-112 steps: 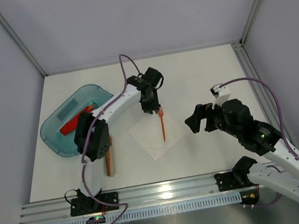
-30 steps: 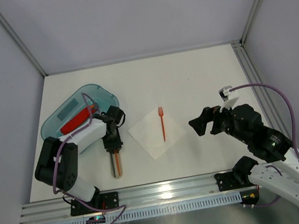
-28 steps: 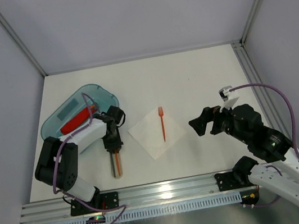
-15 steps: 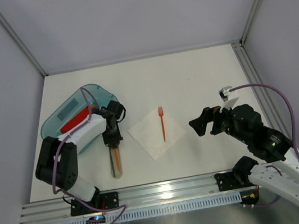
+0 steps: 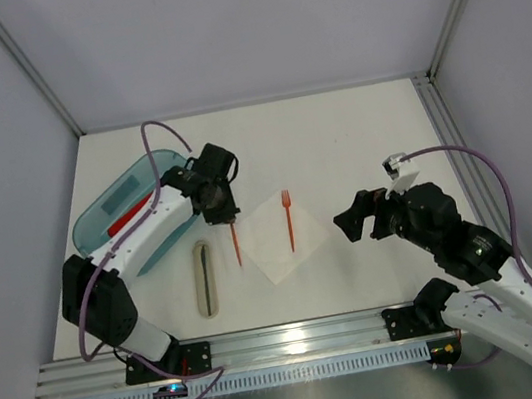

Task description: Place the utensils on the paper napkin and roll it up

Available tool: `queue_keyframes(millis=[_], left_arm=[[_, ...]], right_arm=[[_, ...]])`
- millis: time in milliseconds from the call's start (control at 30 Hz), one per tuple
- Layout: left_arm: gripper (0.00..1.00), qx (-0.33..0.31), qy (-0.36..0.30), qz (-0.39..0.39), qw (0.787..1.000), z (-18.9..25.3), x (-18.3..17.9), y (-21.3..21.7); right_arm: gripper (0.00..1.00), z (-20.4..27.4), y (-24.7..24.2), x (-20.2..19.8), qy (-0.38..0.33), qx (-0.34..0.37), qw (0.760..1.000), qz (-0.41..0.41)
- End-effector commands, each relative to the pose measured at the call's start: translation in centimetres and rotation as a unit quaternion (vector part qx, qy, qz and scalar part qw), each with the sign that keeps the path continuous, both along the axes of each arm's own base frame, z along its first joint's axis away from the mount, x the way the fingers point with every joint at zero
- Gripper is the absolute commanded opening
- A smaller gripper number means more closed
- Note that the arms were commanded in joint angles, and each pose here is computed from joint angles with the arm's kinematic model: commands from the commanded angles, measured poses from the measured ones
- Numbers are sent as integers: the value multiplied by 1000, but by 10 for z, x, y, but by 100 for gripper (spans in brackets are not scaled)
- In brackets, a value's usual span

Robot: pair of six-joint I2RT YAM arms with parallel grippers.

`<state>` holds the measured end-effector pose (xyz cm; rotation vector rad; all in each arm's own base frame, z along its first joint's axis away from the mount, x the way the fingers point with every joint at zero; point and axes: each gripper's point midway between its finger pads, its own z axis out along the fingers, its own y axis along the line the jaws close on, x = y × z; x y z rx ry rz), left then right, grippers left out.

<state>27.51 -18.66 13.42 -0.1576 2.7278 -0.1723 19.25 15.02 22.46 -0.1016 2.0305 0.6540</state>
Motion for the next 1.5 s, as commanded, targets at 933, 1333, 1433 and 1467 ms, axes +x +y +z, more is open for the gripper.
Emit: queue_keyframes(millis=[933,1333,1433,1467], left_arm=[[1,-78,48,-79,993,-92,80,-151],[14,-64,54,-73,994,-97,80,-146],[18,-60,55,-73,994,-97,79,-145],[20,-60,56,-73,994,-98,79,-144]], right_arm=[[100,-15,3,20,22,-31,999,-23],[100,-12,-4,18,13,-35,999,-30],[100,-14,-4,18,16,-36,999,-31],[100,-14,-4,17,16,-37,999,-31]])
